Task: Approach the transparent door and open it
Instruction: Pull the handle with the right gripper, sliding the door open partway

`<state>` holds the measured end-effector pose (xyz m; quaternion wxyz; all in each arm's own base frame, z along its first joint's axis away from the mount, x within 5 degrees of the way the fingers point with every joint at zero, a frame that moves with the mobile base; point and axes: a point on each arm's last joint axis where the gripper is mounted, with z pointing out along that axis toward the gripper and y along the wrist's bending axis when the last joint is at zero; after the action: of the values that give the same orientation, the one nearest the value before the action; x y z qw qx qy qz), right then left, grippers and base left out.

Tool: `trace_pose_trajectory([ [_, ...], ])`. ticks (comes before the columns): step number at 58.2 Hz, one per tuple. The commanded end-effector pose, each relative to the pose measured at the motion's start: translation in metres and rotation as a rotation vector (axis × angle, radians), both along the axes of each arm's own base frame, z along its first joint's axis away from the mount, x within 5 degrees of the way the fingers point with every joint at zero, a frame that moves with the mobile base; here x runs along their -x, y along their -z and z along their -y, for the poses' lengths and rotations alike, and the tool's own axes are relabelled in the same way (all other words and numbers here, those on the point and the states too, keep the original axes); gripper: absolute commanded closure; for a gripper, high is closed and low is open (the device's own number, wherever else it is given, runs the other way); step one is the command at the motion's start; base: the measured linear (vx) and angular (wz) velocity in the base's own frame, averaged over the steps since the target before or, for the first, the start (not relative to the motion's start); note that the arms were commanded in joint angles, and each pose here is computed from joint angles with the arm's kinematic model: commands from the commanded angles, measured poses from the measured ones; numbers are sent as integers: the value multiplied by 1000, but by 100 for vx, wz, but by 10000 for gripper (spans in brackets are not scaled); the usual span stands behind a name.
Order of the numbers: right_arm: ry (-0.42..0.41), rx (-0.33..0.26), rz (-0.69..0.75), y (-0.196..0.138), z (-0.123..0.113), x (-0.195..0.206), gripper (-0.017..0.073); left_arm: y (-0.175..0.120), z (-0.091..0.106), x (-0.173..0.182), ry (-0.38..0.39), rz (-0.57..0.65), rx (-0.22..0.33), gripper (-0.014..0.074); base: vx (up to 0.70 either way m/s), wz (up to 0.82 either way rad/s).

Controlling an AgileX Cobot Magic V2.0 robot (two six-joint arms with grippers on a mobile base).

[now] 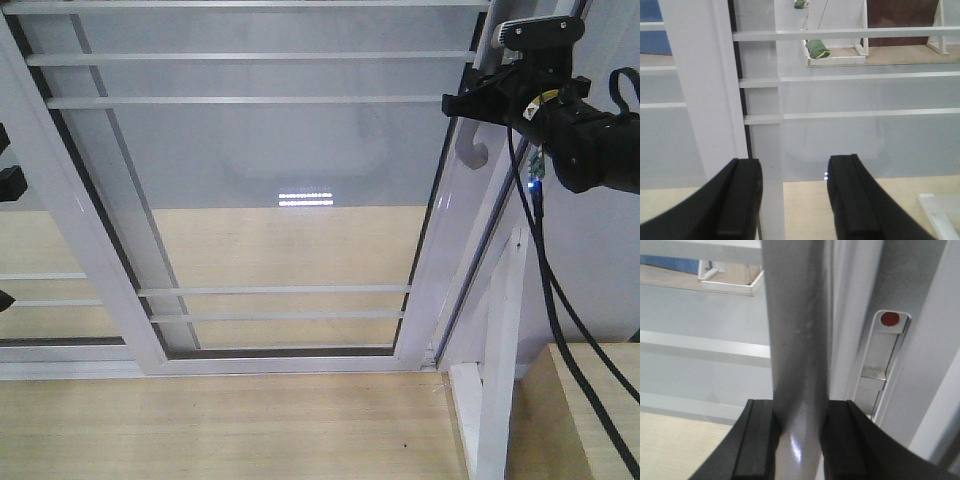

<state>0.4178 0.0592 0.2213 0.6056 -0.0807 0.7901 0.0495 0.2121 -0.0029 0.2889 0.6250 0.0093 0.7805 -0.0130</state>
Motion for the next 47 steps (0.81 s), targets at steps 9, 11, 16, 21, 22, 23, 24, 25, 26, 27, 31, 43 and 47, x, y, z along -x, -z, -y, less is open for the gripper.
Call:
trace_pose_trajectory([
  [9, -119, -25, 220, -40, -37, 2, 531, -22, 2, -2, 14, 130, 17, 165, 0, 0],
  [11, -127, -27, 221, -40, -41, 3, 531, -22, 2, -2, 14, 130, 17, 165, 0, 0],
  [16, -148, -30, 226, -41, -49, 5, 531, -22, 2, -2, 14, 130, 17, 165, 0, 0],
  [21, -164, -37, 244, -42, -55, 7, 531, -22, 2, -2, 14, 130, 17, 165, 0, 0],
  [22, -167, -39, 246, -43, -57, 7, 531, -22, 2, -2, 14, 130, 17, 165, 0, 0],
  [23, -169, -41, 249, -43, -58, 7, 531, -22, 2, -2, 14, 130, 17, 165, 0, 0],
  [24, -170, -42, 252, -43, -58, 7, 531, -22, 2, -2, 14, 130, 17, 165, 0, 0],
  [25, -171, -44, 253, -43, -58, 7, 531, -22, 2, -2, 14, 130, 17, 165, 0, 0],
  [26, -176, -43, 254, -43, -60, 8, 531, -22, 2, -2, 14, 130, 17, 165, 0, 0],
  [27, -179, -46, 254, -43, -62, 9, 531, -22, 2, -2, 14, 130, 17, 165, 0, 0],
  [31, -178, -50, 256, -44, -62, 9, 531, -22, 2, -2, 14, 130, 17, 165, 0, 1],
  [43, -204, -50, 264, -44, -71, 11, 531, -22, 2, -2, 14, 130, 17, 165, 0, 1],
  [47, -220, -54, 267, -44, -78, 14, 531, -22, 2, -2, 14, 130, 17, 165, 0, 0],
])
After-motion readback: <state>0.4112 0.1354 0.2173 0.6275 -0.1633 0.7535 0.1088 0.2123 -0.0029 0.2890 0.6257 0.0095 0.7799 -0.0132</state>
